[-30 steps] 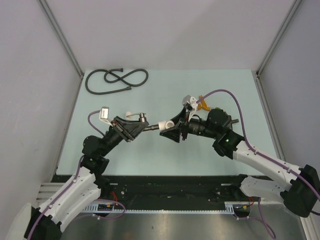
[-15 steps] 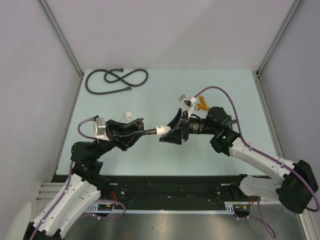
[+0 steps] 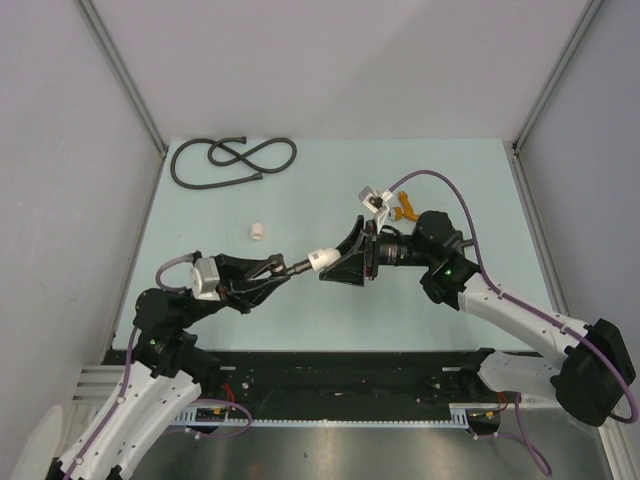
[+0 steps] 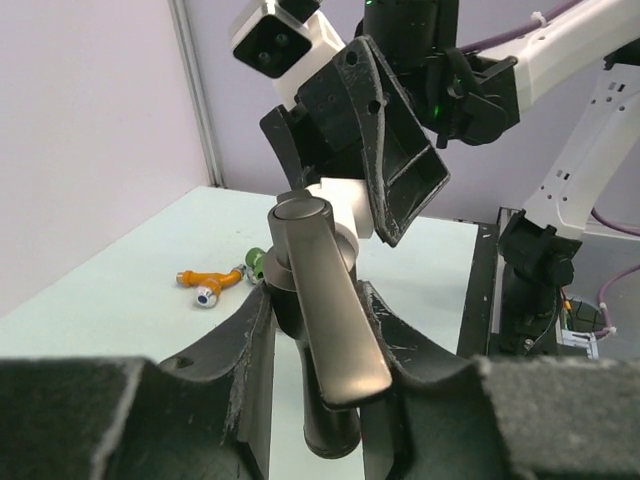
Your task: Install the water faucets
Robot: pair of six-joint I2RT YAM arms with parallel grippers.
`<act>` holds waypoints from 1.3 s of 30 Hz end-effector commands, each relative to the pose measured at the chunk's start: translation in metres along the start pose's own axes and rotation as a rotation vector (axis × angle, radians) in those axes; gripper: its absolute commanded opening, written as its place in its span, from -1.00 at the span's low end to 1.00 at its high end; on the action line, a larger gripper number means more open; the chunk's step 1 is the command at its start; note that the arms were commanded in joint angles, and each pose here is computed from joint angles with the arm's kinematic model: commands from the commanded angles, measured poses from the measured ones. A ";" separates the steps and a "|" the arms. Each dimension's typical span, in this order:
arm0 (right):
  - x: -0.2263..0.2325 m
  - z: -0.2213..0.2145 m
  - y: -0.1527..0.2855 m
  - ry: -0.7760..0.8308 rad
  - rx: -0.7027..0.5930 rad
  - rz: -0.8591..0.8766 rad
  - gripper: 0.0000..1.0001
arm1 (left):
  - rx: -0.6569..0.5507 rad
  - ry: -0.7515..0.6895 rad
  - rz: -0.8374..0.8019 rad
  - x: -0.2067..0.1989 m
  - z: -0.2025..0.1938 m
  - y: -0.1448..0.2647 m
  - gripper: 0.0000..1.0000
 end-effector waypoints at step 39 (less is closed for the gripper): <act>-0.014 -0.019 -0.044 0.676 0.458 -0.264 -0.51 | 0.203 0.046 -0.087 -0.001 0.002 -0.005 -0.97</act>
Point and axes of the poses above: each gripper's point midway between its finger pads, its own y axis back along the fingers, its own x axis along the line the jaws close on, z = x × y, the point moved 8 cm from there along y, back along the fingers, and after that the axes turned 1 degree about -y, right-handed, at the moved point
